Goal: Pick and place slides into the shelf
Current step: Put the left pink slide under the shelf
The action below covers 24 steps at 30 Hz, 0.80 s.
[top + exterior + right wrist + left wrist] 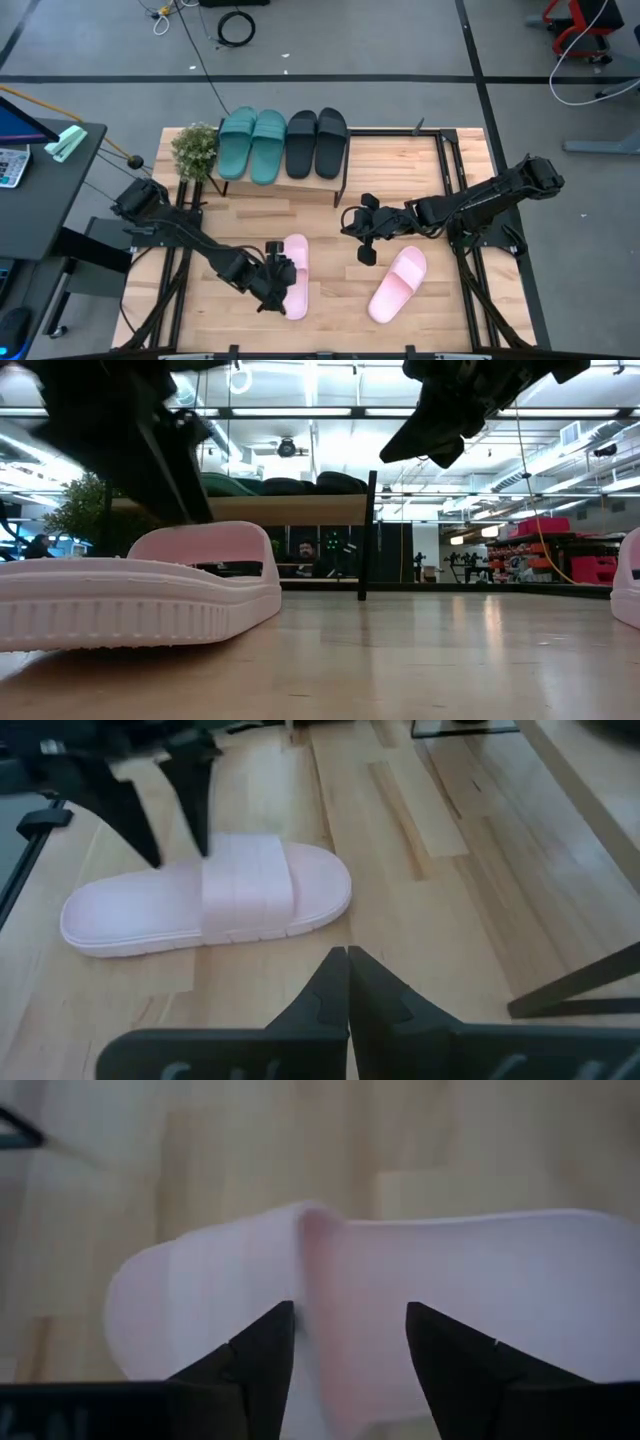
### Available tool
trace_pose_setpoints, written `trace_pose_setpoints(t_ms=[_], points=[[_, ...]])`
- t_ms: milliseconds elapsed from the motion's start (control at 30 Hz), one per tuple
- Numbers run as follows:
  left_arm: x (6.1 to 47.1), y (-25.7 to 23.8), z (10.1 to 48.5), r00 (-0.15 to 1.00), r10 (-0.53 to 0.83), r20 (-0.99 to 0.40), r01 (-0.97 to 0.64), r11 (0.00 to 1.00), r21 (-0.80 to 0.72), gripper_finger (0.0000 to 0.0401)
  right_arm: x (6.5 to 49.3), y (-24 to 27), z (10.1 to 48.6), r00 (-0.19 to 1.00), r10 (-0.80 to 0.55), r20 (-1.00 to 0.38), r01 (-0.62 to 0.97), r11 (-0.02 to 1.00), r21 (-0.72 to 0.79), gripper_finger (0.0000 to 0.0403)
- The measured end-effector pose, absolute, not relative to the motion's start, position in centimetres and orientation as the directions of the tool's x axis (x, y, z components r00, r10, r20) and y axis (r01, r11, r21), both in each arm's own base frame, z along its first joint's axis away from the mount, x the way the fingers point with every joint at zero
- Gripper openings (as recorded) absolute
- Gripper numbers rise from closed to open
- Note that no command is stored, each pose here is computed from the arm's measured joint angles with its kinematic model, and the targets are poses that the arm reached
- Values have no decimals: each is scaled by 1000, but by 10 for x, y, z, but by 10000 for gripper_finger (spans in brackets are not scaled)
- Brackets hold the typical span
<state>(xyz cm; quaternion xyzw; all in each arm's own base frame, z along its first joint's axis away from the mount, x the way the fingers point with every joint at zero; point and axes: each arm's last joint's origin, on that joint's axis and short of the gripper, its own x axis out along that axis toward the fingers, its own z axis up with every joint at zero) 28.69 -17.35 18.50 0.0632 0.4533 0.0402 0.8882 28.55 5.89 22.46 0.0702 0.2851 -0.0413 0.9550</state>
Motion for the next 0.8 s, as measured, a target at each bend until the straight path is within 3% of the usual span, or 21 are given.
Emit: trace_pose_setpoints(t_ms=[500, 800], points=[[295, -158, 167, 561, 361, -745, -151, 929, 337, 147, 283, 58, 221, 811, -45, -583, 124, 988, 96, 1], [280, -138, 163, 404, 525, -749, -255, 851, 459, 64, 283, 58, 221, 811, -45, -584, 124, 988, 95, 1]])
